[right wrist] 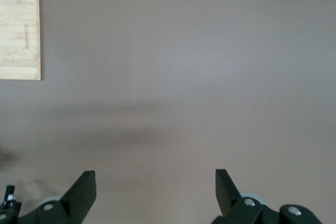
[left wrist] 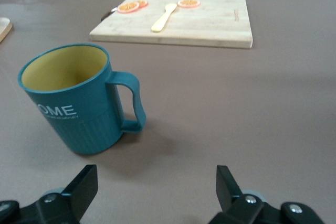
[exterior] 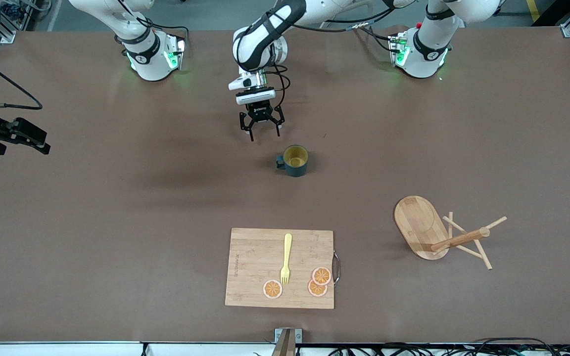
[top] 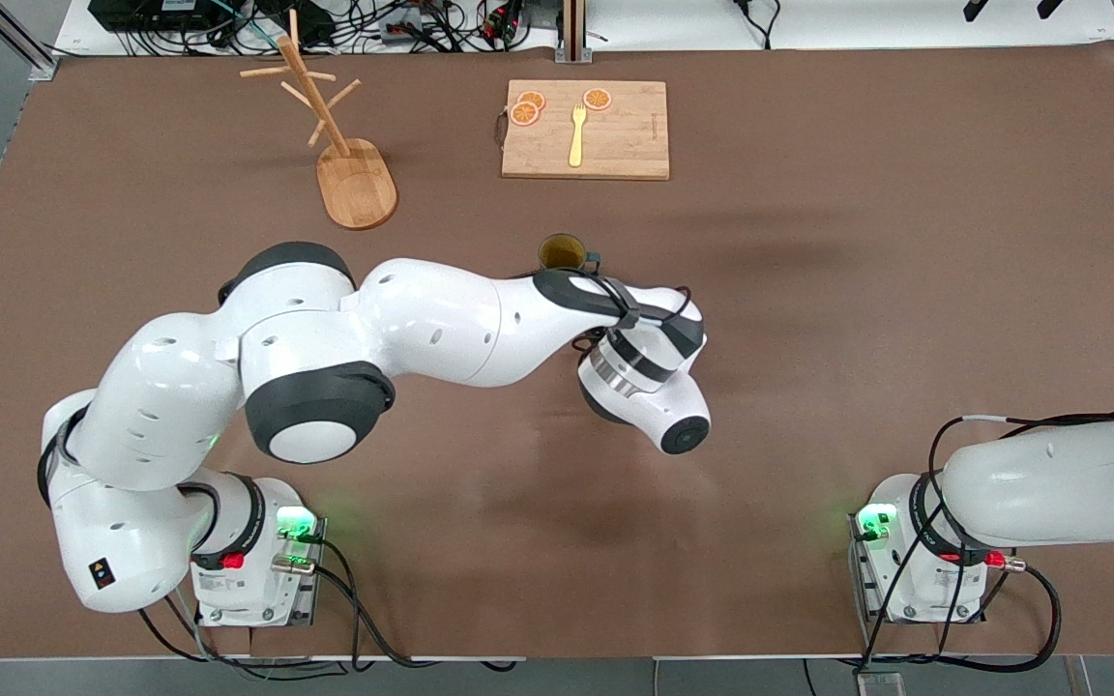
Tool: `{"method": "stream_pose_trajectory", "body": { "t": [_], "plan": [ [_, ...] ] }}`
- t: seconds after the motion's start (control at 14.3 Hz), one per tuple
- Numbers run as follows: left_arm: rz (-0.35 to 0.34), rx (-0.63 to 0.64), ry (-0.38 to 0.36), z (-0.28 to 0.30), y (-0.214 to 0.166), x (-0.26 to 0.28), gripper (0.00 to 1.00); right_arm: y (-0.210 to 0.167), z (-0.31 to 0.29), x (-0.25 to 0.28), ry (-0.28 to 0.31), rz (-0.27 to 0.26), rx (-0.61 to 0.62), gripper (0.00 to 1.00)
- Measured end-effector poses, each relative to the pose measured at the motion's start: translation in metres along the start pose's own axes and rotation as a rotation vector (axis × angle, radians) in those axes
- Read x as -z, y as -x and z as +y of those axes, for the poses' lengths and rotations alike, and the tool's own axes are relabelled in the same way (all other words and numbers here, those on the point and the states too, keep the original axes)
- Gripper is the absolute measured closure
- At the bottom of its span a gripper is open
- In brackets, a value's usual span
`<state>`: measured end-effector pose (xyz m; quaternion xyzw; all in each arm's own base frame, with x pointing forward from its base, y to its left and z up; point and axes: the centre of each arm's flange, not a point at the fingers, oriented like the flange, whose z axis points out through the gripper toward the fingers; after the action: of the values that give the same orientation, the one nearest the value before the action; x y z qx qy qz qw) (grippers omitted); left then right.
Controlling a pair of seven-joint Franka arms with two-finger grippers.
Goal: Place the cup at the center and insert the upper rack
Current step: 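Lower the left gripper and grasp the mug handle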
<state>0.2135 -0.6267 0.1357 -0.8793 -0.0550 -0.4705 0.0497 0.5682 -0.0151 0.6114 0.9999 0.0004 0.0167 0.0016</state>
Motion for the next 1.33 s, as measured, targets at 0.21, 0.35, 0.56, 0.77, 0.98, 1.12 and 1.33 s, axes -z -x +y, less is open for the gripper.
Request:
{"method": "stream_pose_trajectory", "body": {
  "t": [0.21,0.35,0.56,0.77,0.98,1.12,1.33],
  "plan": [
    [0.040,0.002,0.010,-0.004,0.018,-0.011,0.00,0.002,0.004,-0.002,0.000,-0.015,-0.008,0.00],
    [0.058,0.002,0.010,-0.004,0.016,-0.015,0.00,0.002,0.006,-0.004,0.000,-0.022,-0.011,0.00],
    [0.093,-0.002,0.021,-0.003,0.008,-0.023,0.00,0.003,0.004,-0.006,-0.001,-0.034,-0.008,0.00],
    [0.120,-0.006,0.029,-0.002,0.001,-0.029,0.00,0.004,0.004,-0.006,-0.001,-0.035,-0.008,0.00],
    [0.157,-0.014,0.037,-0.002,-0.006,-0.041,0.00,0.004,0.006,-0.008,-0.001,-0.039,-0.011,0.00],
    [0.176,-0.026,0.045,-0.002,-0.005,-0.047,0.01,0.004,0.006,-0.008,-0.001,-0.039,-0.011,0.00],
    [0.189,-0.034,0.042,-0.002,-0.003,-0.057,0.01,0.002,0.006,-0.006,0.000,-0.023,-0.011,0.00]
  ]
}}
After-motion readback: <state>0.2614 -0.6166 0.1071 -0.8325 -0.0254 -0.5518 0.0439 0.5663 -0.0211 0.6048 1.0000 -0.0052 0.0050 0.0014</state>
